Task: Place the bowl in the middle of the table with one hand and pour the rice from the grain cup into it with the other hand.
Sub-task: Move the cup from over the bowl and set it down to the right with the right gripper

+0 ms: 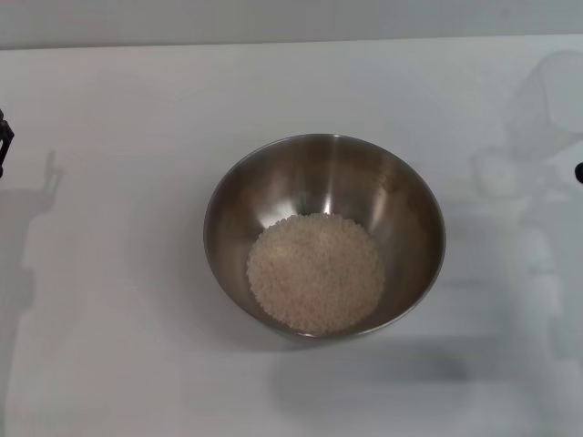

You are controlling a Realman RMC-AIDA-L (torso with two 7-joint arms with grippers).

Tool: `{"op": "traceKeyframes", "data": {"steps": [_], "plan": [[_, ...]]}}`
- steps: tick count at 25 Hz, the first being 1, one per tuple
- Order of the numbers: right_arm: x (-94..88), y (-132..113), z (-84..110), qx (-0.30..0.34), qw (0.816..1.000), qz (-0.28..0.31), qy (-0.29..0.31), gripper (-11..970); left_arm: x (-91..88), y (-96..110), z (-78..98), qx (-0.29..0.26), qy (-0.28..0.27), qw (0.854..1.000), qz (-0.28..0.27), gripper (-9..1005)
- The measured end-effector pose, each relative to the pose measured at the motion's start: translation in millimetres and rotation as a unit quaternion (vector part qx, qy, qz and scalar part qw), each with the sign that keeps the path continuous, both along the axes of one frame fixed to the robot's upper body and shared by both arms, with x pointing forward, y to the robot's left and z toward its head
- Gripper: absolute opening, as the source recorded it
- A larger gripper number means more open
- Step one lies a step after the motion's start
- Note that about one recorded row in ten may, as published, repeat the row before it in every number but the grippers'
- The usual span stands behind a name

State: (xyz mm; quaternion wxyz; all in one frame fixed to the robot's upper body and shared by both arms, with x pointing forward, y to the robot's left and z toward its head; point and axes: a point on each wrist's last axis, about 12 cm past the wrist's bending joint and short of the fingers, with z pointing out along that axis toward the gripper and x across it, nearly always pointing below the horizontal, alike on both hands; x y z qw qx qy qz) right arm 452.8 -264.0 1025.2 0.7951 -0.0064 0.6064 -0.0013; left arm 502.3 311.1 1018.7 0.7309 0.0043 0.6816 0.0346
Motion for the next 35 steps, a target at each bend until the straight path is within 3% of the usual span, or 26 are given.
{"op": "traceKeyframes", "data": {"steps": [8, 19, 35], "plan": [[22.8, -18.2, -19.3, -0.006, 0.995, 0.026, 0.091, 58, 0.3, -0.2, 0.0, 0.0, 0.0, 1.0, 0.0, 827], [47.5, -4.2, -32.2, -0.073, 0.978, 0.092, 0.171, 60, -0.7, -1.1, 0.1, -0.001, -0.001, 1.0, -0.002, 826], [57.6, 7.0, -38.8, -0.108, 0.963, 0.13, 0.212, 64, 1.5, -4.4, 0.6, 0.0, -0.001, 1.0, -0.01, 826]]}}
